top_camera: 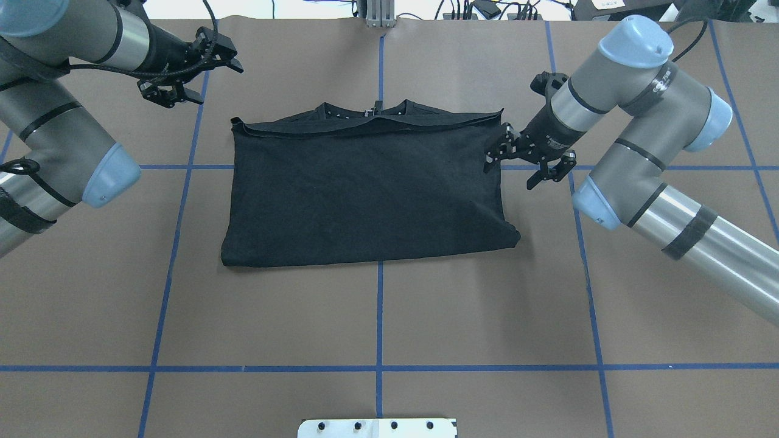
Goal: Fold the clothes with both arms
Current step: 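Move the right gripper down to the folded shirt's side edge nearest it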
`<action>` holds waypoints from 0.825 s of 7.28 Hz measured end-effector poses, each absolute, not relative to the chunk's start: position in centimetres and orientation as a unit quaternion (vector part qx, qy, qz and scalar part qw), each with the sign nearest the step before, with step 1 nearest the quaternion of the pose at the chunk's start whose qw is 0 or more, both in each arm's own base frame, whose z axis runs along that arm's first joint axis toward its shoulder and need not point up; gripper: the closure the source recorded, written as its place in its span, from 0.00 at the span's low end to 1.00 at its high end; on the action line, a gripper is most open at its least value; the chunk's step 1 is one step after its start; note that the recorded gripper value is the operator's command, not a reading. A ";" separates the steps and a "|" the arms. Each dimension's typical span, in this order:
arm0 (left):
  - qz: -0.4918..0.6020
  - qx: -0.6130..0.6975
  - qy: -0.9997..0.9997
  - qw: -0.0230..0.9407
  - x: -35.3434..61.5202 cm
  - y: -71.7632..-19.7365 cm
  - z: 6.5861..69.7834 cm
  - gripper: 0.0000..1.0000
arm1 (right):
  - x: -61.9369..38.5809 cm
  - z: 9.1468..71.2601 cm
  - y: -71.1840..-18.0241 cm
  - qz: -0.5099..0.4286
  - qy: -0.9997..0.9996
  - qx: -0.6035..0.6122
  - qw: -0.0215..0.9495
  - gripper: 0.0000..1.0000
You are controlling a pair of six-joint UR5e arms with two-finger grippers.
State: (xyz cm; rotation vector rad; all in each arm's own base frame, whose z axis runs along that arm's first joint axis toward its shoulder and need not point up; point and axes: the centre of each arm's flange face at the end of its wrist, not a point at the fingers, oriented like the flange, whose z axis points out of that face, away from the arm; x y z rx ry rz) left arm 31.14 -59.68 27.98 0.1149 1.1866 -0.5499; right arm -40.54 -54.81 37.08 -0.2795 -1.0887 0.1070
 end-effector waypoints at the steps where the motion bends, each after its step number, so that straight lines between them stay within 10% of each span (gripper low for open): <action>1: -0.255 0.056 0.553 0.791 31.1 -59.6 27.6 0.00 | -41.3 37.6 -52.9 0.039 -0.514 -0.139 0.846 0.00; 6: -0.252 0.062 0.559 0.788 30.8 -59.2 26.7 0.00 | -44.0 39.6 -49.7 0.024 -0.495 -0.149 0.855 0.00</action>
